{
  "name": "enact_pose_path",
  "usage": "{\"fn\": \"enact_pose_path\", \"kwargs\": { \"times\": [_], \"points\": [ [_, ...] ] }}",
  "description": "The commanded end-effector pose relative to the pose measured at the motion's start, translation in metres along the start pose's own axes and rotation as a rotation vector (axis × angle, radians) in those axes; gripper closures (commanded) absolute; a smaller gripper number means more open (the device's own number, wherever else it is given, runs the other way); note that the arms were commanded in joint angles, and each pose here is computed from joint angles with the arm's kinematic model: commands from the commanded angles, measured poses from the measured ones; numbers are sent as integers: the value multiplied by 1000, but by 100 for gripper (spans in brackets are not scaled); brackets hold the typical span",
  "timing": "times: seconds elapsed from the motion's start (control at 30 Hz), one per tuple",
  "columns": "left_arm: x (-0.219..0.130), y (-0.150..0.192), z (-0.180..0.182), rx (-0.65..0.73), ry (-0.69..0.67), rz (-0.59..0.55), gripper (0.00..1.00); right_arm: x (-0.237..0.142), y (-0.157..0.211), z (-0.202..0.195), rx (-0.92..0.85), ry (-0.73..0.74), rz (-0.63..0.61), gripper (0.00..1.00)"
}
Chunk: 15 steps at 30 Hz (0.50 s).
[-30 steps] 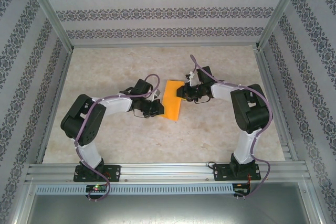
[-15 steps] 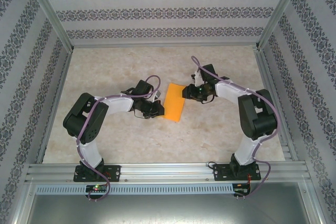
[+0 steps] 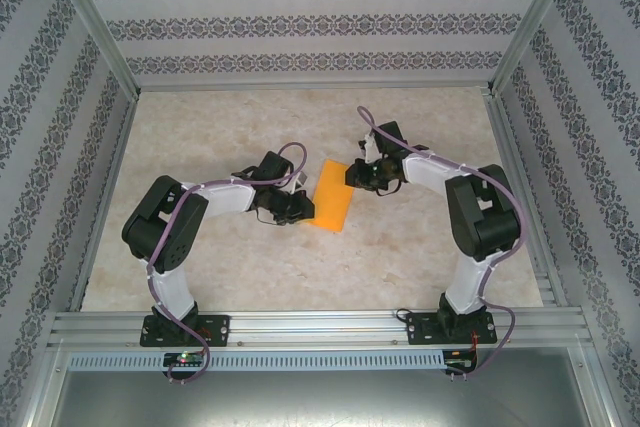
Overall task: Fold a paper plane with a square sheet of paper (pick it up from the middle)
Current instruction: Fold the triangle a second time at the center of the table.
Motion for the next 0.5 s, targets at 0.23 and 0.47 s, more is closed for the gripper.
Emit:
{"fn": "enact_pose_path", "kwargs": {
  "times": [0.23,0.47],
  "points": [
    [1,-10,-17,27,24,0,81,22,-7,-6,-22,36,35,91],
    [-1,-11,-19,35,18,-3,74,28,-4,-13,-28,68,70,93]
  ]
}}
Point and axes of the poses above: each hand's point on the last joint's axis, 136 mm out from that joint toward the fingers, its own x axis out along the fingers, its own z axis along the line the jaws close on, y = z × x, the point moved 9 cm from there along -x, back along the fingers, and after that the axes turned 5 degrees about -x, right-handed, at the moved point
